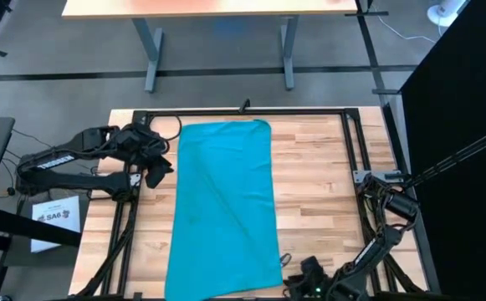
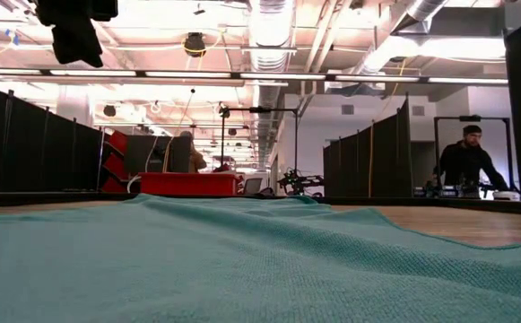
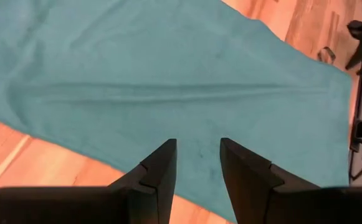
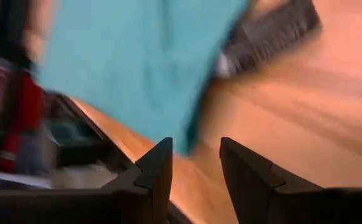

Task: Roll towel
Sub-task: Roll the blue towel

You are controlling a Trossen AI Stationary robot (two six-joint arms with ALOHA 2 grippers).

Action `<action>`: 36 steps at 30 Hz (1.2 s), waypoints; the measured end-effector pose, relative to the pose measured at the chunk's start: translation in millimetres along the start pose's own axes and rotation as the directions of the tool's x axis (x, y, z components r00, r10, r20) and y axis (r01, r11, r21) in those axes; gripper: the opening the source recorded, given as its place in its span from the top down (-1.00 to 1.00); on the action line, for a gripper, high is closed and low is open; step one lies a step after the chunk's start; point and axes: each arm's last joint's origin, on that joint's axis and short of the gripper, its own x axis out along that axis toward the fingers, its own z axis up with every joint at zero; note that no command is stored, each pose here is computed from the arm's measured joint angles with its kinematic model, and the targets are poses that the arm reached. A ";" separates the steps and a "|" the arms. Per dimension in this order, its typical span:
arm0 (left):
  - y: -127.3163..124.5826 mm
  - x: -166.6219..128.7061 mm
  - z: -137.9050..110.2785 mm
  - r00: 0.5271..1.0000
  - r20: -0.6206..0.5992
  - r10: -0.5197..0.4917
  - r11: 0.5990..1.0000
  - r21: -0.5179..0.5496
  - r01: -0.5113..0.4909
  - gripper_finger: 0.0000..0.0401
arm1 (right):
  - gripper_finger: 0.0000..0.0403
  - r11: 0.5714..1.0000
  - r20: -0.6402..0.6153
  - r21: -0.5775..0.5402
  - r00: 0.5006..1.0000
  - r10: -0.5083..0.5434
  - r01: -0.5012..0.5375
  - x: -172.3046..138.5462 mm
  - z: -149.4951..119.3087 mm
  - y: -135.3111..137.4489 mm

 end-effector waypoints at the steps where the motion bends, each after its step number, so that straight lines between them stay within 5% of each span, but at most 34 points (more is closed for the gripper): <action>1: -0.7 0.0 -0.3 1.000 -0.002 -0.004 1.000 -0.007 0.004 0.46 | 0.39 1.000 0.010 0.001 1.000 0.013 -0.013 0.1 -0.3 -3.5; 10: -4.6 0.4 -1.9 1.000 -0.013 -0.022 1.000 -0.007 0.022 0.46 | 0.39 0.996 0.027 0.022 0.996 0.082 -0.083 4.6 0.4 -17.6; 21: -5.9 0.9 -2.2 0.999 -0.018 -0.027 1.000 0.006 0.027 0.46 | 0.39 0.995 -0.158 -0.092 0.987 0.009 -0.024 24.6 9.0 -6.3; 36: -4.4 0.3 -11.1 0.991 -0.123 -0.052 0.998 0.014 0.054 0.46 | 0.39 0.992 -0.162 -0.123 0.986 -0.034 0.014 59.5 40.4 10.8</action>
